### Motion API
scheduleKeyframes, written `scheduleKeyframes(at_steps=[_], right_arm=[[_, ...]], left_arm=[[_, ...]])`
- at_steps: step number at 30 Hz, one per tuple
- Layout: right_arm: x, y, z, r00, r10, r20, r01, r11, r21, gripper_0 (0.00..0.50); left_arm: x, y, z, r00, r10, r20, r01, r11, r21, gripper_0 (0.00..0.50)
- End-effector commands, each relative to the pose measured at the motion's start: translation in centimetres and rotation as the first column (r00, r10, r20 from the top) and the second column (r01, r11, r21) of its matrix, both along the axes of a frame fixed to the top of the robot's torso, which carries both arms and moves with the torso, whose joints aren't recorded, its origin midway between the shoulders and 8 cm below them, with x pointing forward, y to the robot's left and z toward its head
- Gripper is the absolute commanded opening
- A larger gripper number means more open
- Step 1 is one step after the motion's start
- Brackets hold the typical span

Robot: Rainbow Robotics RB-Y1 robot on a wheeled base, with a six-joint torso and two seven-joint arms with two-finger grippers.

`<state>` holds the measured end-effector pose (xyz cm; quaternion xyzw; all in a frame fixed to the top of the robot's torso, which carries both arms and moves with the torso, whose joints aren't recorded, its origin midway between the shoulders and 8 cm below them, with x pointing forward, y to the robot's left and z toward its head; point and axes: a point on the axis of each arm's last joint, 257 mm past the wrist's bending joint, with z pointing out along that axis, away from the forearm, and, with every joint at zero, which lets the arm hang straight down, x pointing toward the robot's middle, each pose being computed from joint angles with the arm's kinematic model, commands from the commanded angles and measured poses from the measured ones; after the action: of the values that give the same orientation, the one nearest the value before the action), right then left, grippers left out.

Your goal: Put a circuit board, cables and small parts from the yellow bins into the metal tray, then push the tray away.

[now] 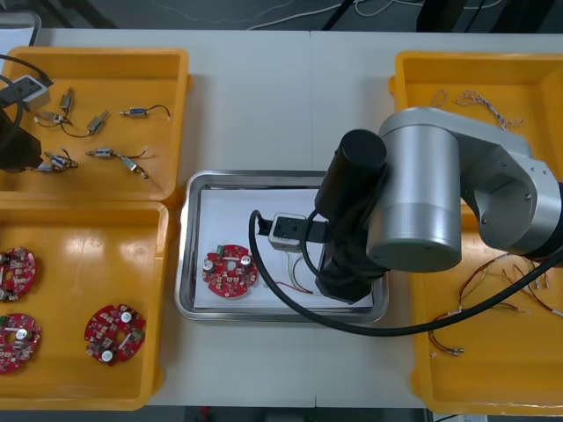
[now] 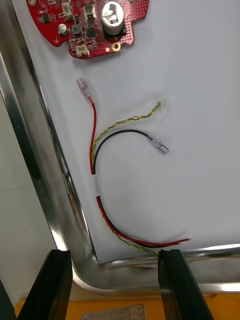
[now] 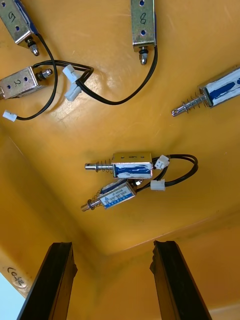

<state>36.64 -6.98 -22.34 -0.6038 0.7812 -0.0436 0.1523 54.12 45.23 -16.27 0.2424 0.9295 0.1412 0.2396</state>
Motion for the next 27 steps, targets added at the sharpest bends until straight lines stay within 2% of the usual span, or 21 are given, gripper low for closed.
scheduleKeyframes(at_steps=[1,8,13,22,27], right_arm=[[1.6,-0.6,4.9,0.998,-0.034,0.049,0.032,0.999,0.038,0.500],[2.0,-3.0,7.5,0.981,-0.191,0.015,0.189,0.978,0.083,0.500],[1.9,-4.8,8.8,0.949,-0.316,-0.002,0.314,0.941,0.127,0.500],[1.9,-8.6,10.7,0.865,-0.501,-0.010,0.491,0.843,0.220,0.500],[1.8,-11.2,11.0,0.790,-0.612,-0.030,0.598,0.760,0.257,0.500]], left_arm=[[1.9,-0.9,2.4,0.988,-0.148,0.041,0.144,0.986,0.082,0.464],[2.3,-0.4,1.6,0.984,-0.177,0.032,0.173,0.979,0.112,0.464],[2.3,-0.4,1.3,0.981,-0.191,0.029,0.187,0.976,0.109,0.461],[3.0,-0.2,0.7,0.976,-0.213,0.037,0.206,0.969,0.135,0.454],[3.5,0.2,0.4,0.974,-0.222,0.048,0.212,0.964,0.158,0.451]])
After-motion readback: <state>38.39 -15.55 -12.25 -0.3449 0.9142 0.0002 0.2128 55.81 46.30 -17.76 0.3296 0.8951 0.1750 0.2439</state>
